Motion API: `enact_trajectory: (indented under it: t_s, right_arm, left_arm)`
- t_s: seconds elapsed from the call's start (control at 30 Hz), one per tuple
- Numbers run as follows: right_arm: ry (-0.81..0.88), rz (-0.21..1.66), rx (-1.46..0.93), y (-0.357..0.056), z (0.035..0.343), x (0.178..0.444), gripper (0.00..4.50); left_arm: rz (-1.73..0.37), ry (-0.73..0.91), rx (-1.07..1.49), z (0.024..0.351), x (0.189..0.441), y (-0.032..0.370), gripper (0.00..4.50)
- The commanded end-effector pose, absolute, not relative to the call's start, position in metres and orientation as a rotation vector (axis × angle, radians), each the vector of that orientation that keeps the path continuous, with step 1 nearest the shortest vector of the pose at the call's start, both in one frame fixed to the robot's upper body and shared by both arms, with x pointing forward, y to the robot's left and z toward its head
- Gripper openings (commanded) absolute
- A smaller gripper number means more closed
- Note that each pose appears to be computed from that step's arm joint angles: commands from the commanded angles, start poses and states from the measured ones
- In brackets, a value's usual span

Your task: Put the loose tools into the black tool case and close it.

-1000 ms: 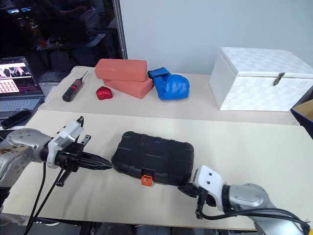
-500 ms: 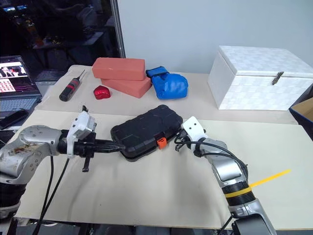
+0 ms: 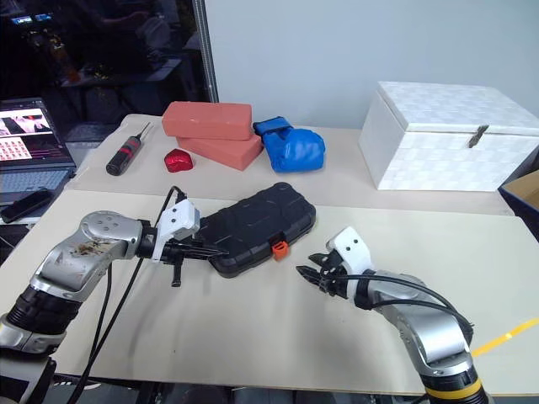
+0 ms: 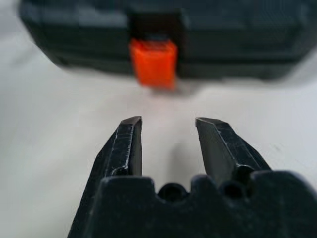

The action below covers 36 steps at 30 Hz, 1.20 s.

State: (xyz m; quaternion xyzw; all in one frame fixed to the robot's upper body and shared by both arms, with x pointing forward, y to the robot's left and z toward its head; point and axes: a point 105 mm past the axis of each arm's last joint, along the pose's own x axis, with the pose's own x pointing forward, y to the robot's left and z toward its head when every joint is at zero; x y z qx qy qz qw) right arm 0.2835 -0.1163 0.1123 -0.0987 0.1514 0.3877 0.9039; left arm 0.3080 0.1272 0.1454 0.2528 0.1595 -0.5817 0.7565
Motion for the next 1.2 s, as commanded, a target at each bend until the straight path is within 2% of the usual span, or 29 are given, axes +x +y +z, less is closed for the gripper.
enact_trajectory:
  t_s: [0.03, 0.33, 0.73, 0.83, 0.93, 0.97, 1.2]
  right_arm:
    - [0.246, 0.780, -0.175, -0.097, 0.125, 0.294, 2.12]
    - [0.248, 0.710, -0.114, -0.079, 0.111, 0.311, 2.12]
    - [0.250, 0.687, -0.086, -0.072, 0.104, 0.315, 2.12]
    - [0.279, 0.681, -0.076, -0.071, 0.096, 0.316, 1.49]
    - [0.286, 0.666, -0.076, -0.072, 0.093, 0.319, 0.39]
    - [0.280, 0.664, -0.074, -0.071, 0.093, 0.320, 0.16]
    - [0.191, 0.639, -0.048, -0.068, 0.106, 0.329, 0.06]
  left_arm:
    - [-1.260, 0.465, 0.543, 0.120, 0.307, 0.134, 0.00]
    - [-1.259, 0.451, 0.533, 0.125, 0.309, 0.137, 0.00]
    - [-1.245, 0.451, 0.527, 0.125, 0.307, 0.140, 0.00]
    - [-1.241, 0.450, 0.527, 0.124, 0.308, 0.140, 0.00]
    - [-1.239, 0.451, 0.526, 0.122, 0.309, 0.139, 0.00]
    - [-1.239, 0.451, 0.525, 0.122, 0.310, 0.139, 0.00]
    - [-1.242, 0.450, 0.515, 0.118, 0.311, 0.136, 0.00]
